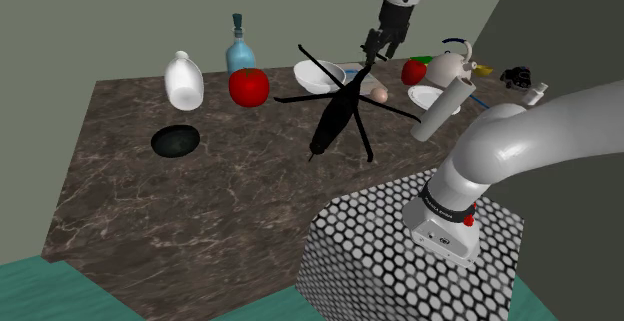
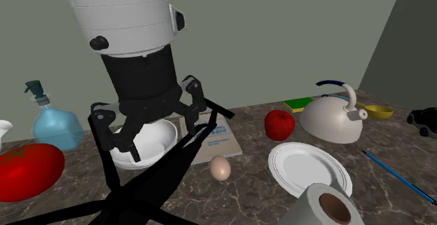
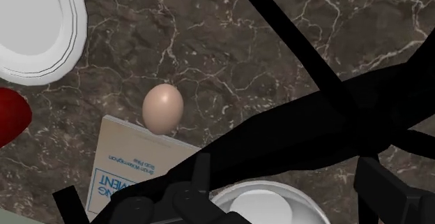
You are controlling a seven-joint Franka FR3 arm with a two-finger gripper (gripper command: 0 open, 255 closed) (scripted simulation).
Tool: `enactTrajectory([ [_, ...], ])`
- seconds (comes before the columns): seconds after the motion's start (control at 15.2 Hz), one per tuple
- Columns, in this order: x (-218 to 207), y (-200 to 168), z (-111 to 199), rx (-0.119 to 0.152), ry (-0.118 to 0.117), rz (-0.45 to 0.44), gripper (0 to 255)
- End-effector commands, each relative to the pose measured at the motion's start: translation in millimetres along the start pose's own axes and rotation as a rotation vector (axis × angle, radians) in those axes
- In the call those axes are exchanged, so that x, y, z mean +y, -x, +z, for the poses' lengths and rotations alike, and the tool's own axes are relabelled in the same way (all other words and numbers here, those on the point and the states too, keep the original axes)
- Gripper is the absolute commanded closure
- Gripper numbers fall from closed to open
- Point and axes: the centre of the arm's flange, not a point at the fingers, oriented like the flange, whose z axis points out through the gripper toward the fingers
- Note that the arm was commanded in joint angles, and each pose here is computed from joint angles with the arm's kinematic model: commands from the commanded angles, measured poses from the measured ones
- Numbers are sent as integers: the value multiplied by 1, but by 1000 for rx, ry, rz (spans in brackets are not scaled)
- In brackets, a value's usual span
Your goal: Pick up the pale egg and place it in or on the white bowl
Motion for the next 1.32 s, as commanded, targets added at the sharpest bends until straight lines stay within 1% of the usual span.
enactTrajectory([
  [0.0, 16, -6, 22, 0, 15, 5, 0],
  [0.73, 93, -24, 135, -9, 94, 37, 0],
  [0.79, 97, -25, 140, -9, 97, 39, 0],
  [1.25, 100, -24, 179, -9, 97, 39, 0],
])
